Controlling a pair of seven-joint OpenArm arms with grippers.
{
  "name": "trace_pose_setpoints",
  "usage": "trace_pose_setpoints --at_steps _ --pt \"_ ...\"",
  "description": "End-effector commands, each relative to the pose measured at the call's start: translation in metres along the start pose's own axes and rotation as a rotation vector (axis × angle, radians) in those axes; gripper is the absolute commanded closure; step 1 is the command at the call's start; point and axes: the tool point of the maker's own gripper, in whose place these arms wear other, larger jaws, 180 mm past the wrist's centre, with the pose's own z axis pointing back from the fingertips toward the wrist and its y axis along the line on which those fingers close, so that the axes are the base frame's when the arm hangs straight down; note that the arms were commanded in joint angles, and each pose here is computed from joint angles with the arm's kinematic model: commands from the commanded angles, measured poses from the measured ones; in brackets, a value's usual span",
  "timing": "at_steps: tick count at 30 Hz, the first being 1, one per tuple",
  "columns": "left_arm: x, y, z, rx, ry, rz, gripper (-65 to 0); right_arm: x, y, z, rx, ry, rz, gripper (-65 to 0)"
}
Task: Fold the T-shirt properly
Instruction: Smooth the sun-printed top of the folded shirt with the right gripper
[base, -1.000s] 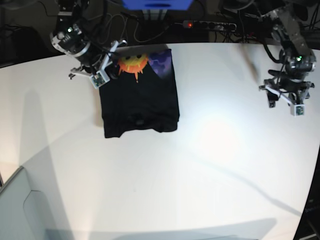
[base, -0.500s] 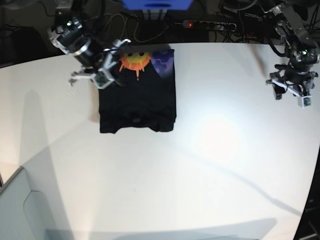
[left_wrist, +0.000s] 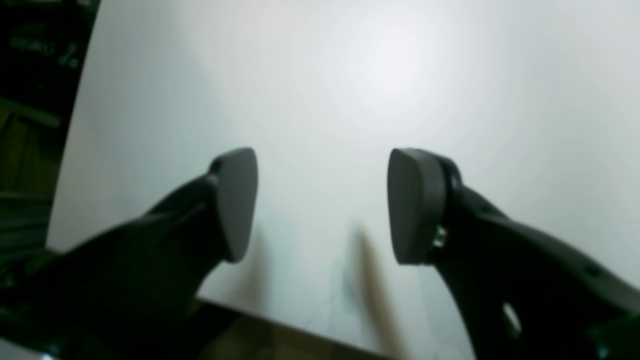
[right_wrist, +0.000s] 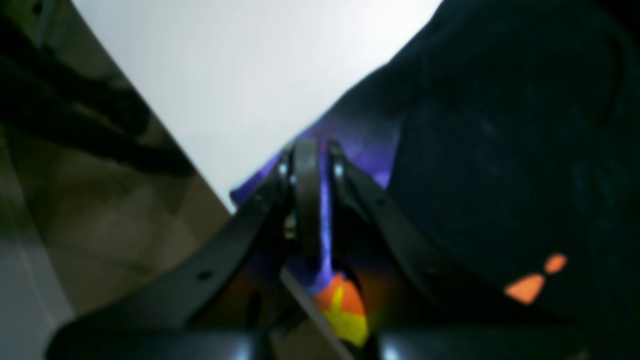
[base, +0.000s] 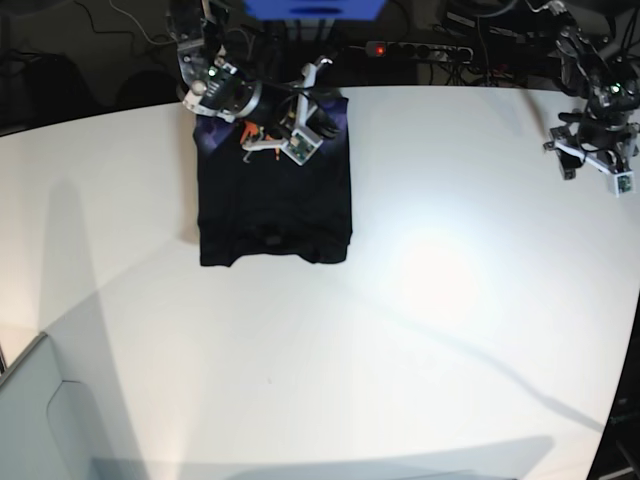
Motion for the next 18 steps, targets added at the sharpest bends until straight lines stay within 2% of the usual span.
trace_pose_setpoints --at_steps 1,6,9,14,18 --pt "0.009 0.007 0.004 0.017 -0.03 -0.019 -39.4 0.005 0.004 0.001 0.02 -0.028 0.007 -0.1" --pt "0.008 0.009 0.004 0.022 -0.028 -0.014 -39.4 -0.009 0.012 0.001 0.056 0.017 0.038 -0.1" --pt "0.008 0.008 0.004 0.02 -0.027 -0.013 -39.4 0.005 0.012 0.013 0.037 -0.018 0.076 -0.1" --pt "0.005 0.005 0.003 0.014 -0.023 -0.003 -39.4 0.057 -0.01 0.059 -0.106 -0.147 0.181 -0.1" --pt "0.004 0.005 0.004 0.014 -0.021 -0.002 -39.4 0.053 -0.051 0.085 -0.251 -0.137 0.157 -0.1"
